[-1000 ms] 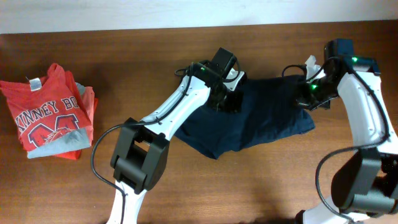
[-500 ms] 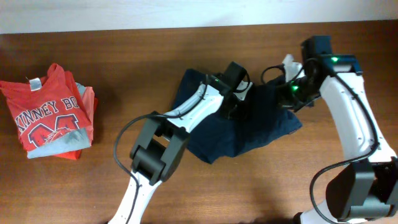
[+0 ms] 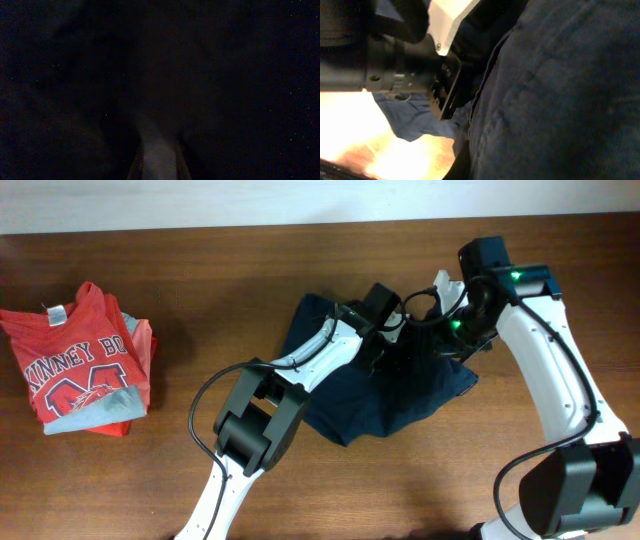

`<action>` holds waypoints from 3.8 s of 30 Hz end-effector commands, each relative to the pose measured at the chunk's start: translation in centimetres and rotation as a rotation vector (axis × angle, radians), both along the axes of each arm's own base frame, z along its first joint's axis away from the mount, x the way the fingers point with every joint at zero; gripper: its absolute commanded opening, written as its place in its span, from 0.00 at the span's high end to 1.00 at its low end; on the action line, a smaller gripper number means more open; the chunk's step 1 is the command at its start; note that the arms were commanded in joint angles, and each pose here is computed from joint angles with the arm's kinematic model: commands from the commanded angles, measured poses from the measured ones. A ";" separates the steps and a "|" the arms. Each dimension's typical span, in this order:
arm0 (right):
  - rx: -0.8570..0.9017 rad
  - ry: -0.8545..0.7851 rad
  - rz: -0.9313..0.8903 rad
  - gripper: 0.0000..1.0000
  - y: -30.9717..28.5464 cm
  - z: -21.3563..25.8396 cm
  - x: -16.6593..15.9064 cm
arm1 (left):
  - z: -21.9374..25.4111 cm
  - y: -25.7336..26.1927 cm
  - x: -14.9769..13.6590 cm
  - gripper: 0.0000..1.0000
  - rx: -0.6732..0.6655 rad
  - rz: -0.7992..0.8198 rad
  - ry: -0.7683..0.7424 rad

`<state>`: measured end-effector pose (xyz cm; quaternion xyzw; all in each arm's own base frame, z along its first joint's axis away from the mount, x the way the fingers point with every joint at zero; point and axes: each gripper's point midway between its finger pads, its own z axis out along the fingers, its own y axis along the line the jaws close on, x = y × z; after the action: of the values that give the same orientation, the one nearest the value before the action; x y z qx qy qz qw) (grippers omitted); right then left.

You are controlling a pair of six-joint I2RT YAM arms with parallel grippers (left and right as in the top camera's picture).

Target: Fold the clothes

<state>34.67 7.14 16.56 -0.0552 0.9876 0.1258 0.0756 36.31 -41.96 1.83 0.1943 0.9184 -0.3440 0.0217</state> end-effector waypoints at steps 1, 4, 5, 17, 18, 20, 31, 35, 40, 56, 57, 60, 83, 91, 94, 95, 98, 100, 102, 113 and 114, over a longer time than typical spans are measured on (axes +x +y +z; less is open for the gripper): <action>-0.006 -0.111 0.023 0.96 0.1 3.8 0.8 | -0.2 -0.8 -0.3 0.77 -0.036 -0.010 0.027; -0.036 -0.127 0.016 0.96 -0.4 4.9 0.9 | 0.4 -0.4 0.0 0.74 -0.033 -0.003 0.030; -0.053 -0.131 0.012 0.96 -0.7 5.2 0.9 | 0.8 -0.2 0.2 0.73 -0.035 0.002 0.027; -0.147 -0.159 0.009 0.96 -2.3 6.4 1.1 | 3.7 6.4 4.7 0.71 0.035 0.146 0.001; -0.151 -0.160 0.009 0.96 -2.4 6.4 1.1 | 3.6 7.1 5.1 0.71 0.039 0.161 0.009; -0.177 -0.162 0.004 0.96 -2.8 6.3 1.2 | 3.7 8.8 6.0 0.71 0.035 0.192 0.027; -0.243 -0.173 0.003 0.96 -3.5 6.4 1.3 | 2.1 19.0 7.4 0.71 0.212 0.349 0.138; -0.236 -0.196 0.053 0.96 -1.5 6.6 1.4 | 1.6 20.0 7.5 0.71 0.266 0.365 0.123; -0.214 -0.229 0.121 0.96 2.3 6.8 1.3 | 0.5 21.6 7.5 0.71 0.386 0.381 0.083; -0.119 -0.220 0.207 0.96 13.2 2.5 2.5 | -1.1 20.8 4.3 0.72 0.437 0.267 0.113; -0.114 -0.226 0.197 0.96 13.5 2.2 2.9 | -0.7 21.1 4.2 0.72 0.443 0.267 0.113; -0.108 -0.240 0.196 0.96 13.7 2.3 3.3 | 0.5 22.1 4.5 0.72 0.451 0.271 0.088; -0.064 -0.182 0.257 0.96 16.6 -0.5 2.9 | 8.4 31.8 5.8 0.57 0.556 0.455 -0.016; -0.036 -0.205 0.297 0.95 19.0 -1.0 2.9 | 8.3 40.7 6.6 0.57 0.557 0.655 0.060; -0.030 -0.205 0.311 0.88 19.9 -1.7 3.0 | 8.4 42.6 6.4 0.57 0.528 0.705 0.091; -0.018 -0.202 0.317 0.87 20.2 -1.9 3.0 | 8.4 43.1 6.4 0.57 0.526 0.716 0.095; 0.053 -0.181 0.350 0.73 22.1 -2.6 2.7 | 8.4 43.8 6.4 0.58 0.526 0.732 0.098; 0.144 -0.179 0.434 0.59 24.3 -2.7 2.0 | 8.4 43.8 6.4 0.58 0.525 0.733 0.098; 0.257 -0.189 0.586 0.43 26.6 -2.0 0.6 | 8.4 43.7 6.5 0.58 0.525 0.730 0.095; 0.179 -0.214 0.522 0.29 23.4 -1.1 2.4 | 8.5 42.8 6.4 0.57 0.496 0.674 0.085; 0.124 -0.221 0.463 0.29 21.6 -0.5 3.1 | 8.6 42.2 6.5 0.57 0.477 0.653 0.081</action>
<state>35.41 31.73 13.23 -0.3244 0.9101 0.2303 0.1156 42.81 1.62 9.66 -0.1539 0.9841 -0.0782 0.0422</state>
